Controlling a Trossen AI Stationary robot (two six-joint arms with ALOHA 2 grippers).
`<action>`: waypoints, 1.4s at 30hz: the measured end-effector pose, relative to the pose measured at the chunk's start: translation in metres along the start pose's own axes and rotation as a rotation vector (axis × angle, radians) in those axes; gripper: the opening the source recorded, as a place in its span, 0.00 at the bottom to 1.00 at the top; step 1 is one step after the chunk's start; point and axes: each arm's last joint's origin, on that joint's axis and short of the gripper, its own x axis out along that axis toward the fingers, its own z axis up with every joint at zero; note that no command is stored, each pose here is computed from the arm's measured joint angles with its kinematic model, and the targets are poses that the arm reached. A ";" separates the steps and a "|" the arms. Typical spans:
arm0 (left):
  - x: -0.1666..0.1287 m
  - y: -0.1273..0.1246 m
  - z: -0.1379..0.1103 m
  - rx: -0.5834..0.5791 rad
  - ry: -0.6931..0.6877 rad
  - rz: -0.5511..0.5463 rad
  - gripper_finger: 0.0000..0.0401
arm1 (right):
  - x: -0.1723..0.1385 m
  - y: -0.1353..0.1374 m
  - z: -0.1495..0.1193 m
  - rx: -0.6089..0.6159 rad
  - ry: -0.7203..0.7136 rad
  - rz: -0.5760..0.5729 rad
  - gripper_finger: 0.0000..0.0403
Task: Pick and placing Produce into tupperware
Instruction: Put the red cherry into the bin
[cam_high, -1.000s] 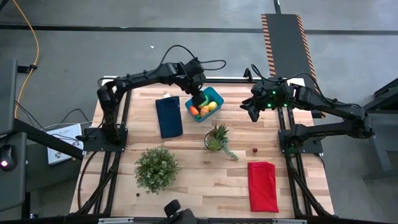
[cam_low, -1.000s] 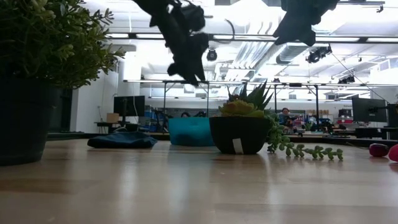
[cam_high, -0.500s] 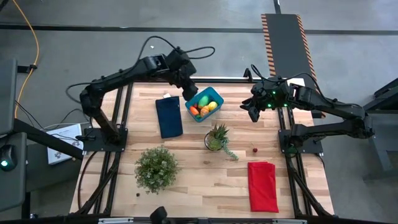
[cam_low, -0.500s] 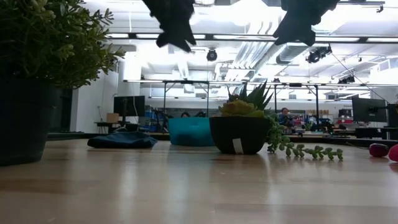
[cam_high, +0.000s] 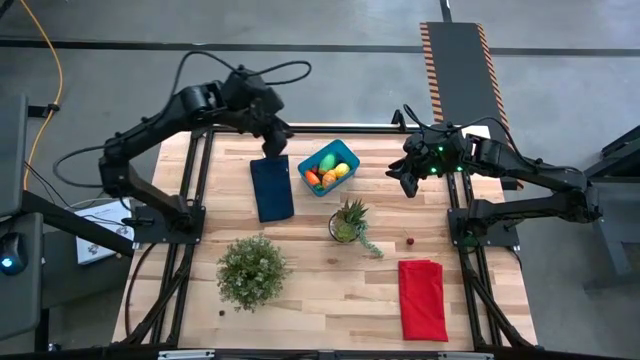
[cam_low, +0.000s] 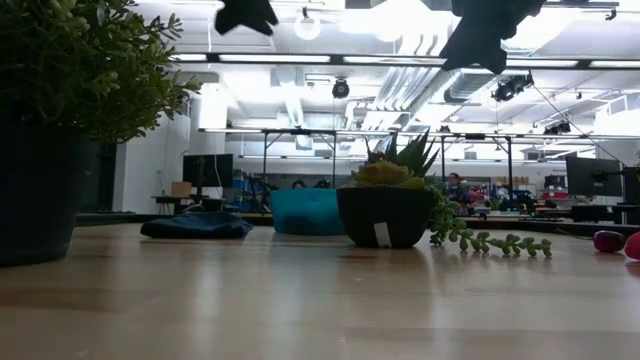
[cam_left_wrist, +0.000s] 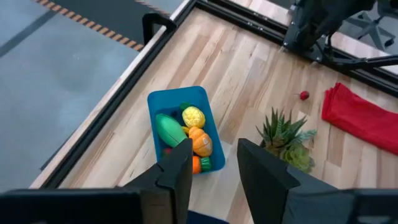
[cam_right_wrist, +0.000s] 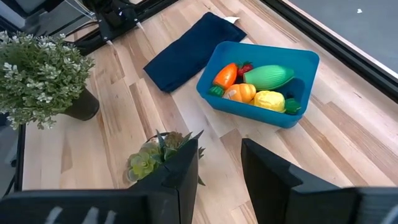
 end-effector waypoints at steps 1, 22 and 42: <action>-0.006 0.000 -0.001 0.000 -0.005 0.004 0.28 | 0.000 0.000 0.000 0.000 0.000 0.000 0.28; -0.064 0.001 -0.098 -0.168 -0.291 -0.071 0.20 | 0.000 0.000 0.000 0.008 0.000 0.006 0.28; -0.011 -0.008 -0.168 -0.308 -0.281 -0.233 0.20 | 0.000 0.001 -0.001 0.057 0.017 0.040 0.28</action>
